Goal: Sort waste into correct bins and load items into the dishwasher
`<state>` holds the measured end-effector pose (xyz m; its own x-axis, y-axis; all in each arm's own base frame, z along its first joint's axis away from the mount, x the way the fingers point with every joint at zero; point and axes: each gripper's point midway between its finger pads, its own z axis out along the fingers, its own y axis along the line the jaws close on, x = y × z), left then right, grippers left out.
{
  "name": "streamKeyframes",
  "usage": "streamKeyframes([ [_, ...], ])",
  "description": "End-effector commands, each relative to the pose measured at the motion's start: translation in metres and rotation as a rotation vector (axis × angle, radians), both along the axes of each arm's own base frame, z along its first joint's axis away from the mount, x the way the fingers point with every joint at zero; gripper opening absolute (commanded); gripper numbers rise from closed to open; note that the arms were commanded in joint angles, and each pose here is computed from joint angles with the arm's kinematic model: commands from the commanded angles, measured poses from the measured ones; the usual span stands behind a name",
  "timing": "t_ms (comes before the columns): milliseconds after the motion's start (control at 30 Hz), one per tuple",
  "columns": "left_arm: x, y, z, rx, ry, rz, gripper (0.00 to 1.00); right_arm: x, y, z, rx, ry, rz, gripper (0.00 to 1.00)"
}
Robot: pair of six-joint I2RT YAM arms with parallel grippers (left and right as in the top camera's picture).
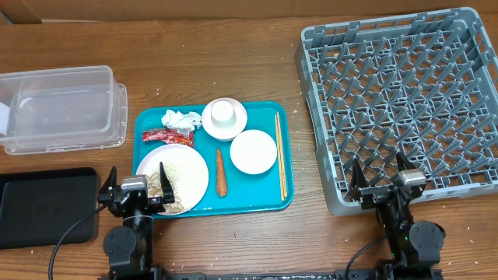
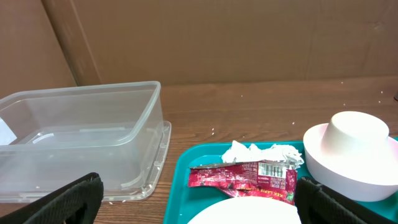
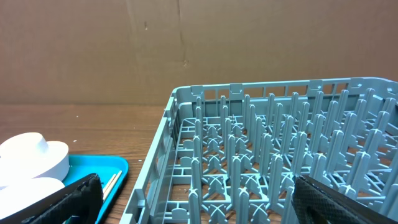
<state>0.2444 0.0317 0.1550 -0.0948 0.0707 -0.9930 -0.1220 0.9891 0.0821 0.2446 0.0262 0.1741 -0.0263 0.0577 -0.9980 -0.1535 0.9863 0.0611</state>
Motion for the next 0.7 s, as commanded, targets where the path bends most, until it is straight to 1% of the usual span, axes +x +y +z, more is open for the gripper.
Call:
streamKeyframes([
  [0,0.0,-0.001,0.001,0.012,-0.007,-0.009,1.0,0.0,-0.002,-0.002,-0.004,-0.006,-0.012,1.0],
  [67,0.001,-0.008,0.002,-0.046,-0.017,-0.044,1.0,0.0,-0.002,-0.002,-0.004,-0.006,-0.012,1.0],
  [167,0.001,-0.027,0.005,-0.195,-0.035,-0.144,1.0,0.0,-0.002,-0.002,-0.004,-0.006,-0.012,1.0],
  [267,0.0,-0.046,0.01,-0.278,-0.044,-0.251,1.0,0.0,-0.002,-0.002,-0.004,-0.006,-0.012,1.0],
  [400,-0.002,-0.058,0.018,-0.299,-0.066,-0.325,1.0,0.0,-0.002,-0.002,-0.004,-0.006,-0.012,1.0],
  [433,-0.004,-0.066,0.026,-0.309,-0.089,-0.377,1.0,0.0,-0.002,-0.002,-0.004,-0.006,-0.011,1.0],
  [533,-0.014,-0.089,0.052,-0.276,-0.175,-0.534,1.0,0.0,-0.002,-0.002,-0.004,-0.006,-0.011,1.0],
  [567,-0.017,-0.093,0.059,-0.274,-0.196,-0.561,1.0,0.0,-0.002,-0.002,-0.004,-0.006,-0.012,1.0],
  [667,-0.02,-0.094,0.073,-0.276,-0.217,-0.568,1.0,0.0,-0.002,-0.002,-0.004,-0.006,-0.011,1.0],
])
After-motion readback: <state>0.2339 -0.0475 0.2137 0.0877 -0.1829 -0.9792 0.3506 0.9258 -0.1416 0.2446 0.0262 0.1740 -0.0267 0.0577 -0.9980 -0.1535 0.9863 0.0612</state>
